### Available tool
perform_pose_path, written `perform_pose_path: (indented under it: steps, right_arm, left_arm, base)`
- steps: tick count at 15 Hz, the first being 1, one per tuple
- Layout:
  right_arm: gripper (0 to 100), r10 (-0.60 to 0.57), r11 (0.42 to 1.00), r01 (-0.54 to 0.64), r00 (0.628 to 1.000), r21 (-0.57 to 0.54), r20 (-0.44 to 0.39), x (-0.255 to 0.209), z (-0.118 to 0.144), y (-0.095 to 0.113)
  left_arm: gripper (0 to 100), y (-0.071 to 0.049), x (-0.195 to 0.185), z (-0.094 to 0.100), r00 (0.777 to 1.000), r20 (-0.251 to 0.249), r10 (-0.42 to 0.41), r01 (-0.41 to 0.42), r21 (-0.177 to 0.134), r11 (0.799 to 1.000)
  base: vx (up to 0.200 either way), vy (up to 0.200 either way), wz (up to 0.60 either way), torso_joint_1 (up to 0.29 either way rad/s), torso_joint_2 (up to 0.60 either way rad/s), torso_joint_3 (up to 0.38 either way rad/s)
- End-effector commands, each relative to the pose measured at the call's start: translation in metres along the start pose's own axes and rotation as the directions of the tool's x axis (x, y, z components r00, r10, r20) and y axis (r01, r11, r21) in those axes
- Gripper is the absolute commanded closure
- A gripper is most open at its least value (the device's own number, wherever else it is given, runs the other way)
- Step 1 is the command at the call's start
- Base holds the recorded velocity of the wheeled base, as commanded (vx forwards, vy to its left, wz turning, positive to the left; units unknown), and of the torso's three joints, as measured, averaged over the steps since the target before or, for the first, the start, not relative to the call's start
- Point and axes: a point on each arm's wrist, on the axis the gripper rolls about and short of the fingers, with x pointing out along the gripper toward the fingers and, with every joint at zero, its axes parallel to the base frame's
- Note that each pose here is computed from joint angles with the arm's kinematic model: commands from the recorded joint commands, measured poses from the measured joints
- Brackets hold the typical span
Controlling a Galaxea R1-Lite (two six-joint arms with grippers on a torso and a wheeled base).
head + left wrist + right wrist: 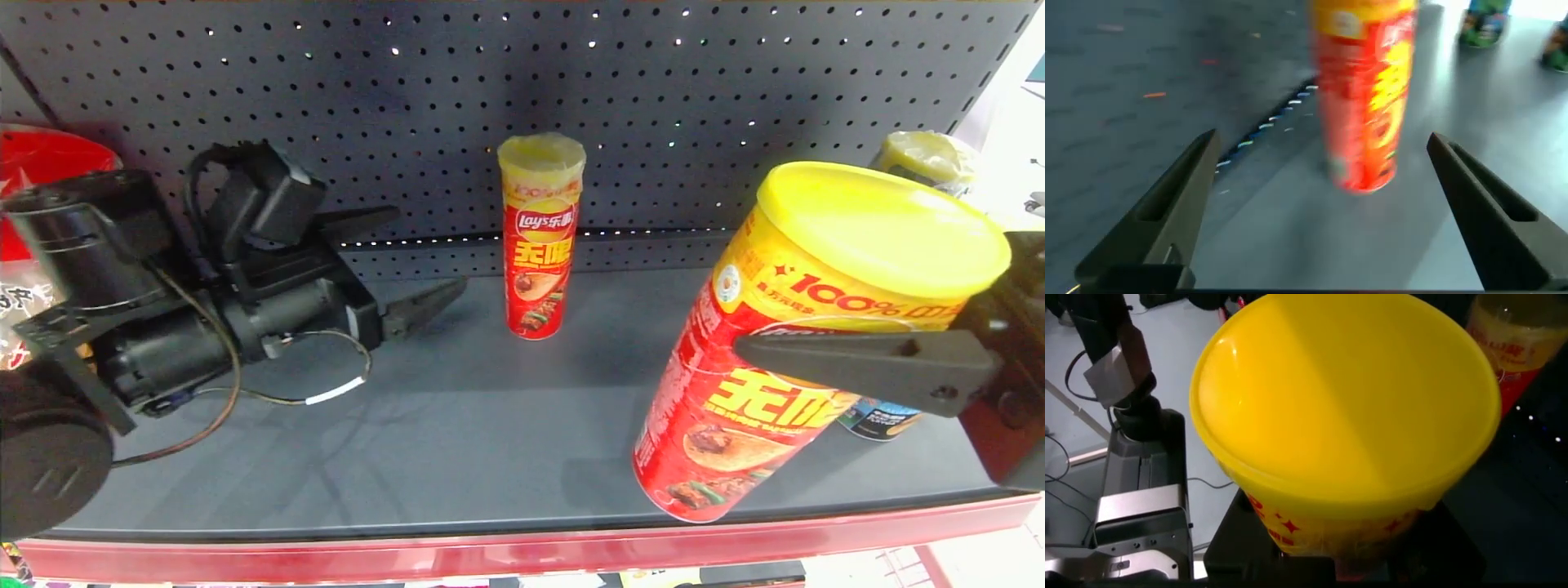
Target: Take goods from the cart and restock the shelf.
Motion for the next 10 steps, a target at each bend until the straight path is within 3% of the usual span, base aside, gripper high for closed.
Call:
perform_pose_path:
  steps: [1,4,10]
  right_arm:
    - [100,0.003,1.000,-0.003,1.000,0.005,-0.009,0.004,-0.002,-0.002]
    - [100,0.000,1.000,0.000,1.000,-0.001,0.004,0.008,-0.003,-0.004]
    - [100,-0.003,1.000,0.003,1.000,0.005,0.014,0.010,0.000,-0.006]
  left_arm:
    - [0,-0.016,0.039,-0.024,0.995,-0.040,-0.092,0.090,-0.037,0.995]
    - [0,-0.021,0.048,-0.031,0.992,-0.053,-0.114,0.111,-0.053,0.992]
    - [0,-0.014,0.063,-0.045,0.991,-0.073,-0.110,0.105,-0.063,0.992]
  base:
    - [0.000,0.000,0.00,0.000,0.00,0.000]
    - [0.000,0.000,0.00,0.000,0.00,0.000]
    - [0.000,0.000,0.00,0.000,0.00,0.000]
